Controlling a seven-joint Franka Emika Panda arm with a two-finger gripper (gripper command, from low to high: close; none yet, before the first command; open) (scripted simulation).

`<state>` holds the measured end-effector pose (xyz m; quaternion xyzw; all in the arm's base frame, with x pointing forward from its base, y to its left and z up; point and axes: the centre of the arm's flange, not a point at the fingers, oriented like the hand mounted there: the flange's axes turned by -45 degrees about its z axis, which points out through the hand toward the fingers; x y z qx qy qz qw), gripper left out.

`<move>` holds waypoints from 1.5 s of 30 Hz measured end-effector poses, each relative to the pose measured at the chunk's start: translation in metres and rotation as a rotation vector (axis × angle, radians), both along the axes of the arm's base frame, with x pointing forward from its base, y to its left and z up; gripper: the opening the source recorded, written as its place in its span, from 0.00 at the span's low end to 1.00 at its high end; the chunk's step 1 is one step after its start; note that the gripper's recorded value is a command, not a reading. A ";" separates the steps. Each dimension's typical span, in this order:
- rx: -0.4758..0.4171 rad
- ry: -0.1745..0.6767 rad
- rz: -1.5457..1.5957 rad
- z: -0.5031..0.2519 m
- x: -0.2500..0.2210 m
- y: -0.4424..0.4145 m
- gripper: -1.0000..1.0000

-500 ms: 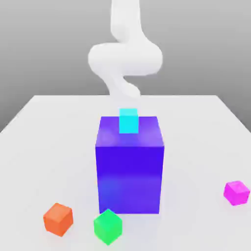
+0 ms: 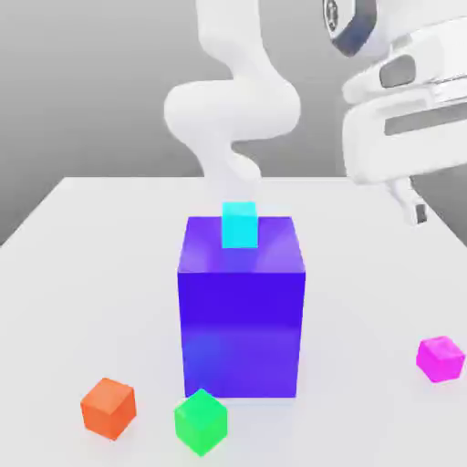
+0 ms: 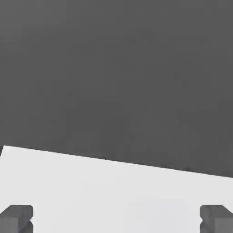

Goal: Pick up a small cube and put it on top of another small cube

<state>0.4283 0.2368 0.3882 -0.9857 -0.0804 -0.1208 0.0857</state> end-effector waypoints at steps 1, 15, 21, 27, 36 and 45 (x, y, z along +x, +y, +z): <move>-0.012 0.027 0.010 -0.020 -0.006 0.012 0.50; -0.201 0.218 0.094 -0.251 -0.106 0.088 0.50; -0.200 0.217 0.094 -0.258 -0.106 0.088 0.00; -0.201 0.216 0.094 -0.217 -0.106 0.089 0.00; -0.223 0.168 0.490 -0.194 -0.115 0.126 0.00; -0.270 0.126 0.786 -0.191 -0.084 0.099 0.00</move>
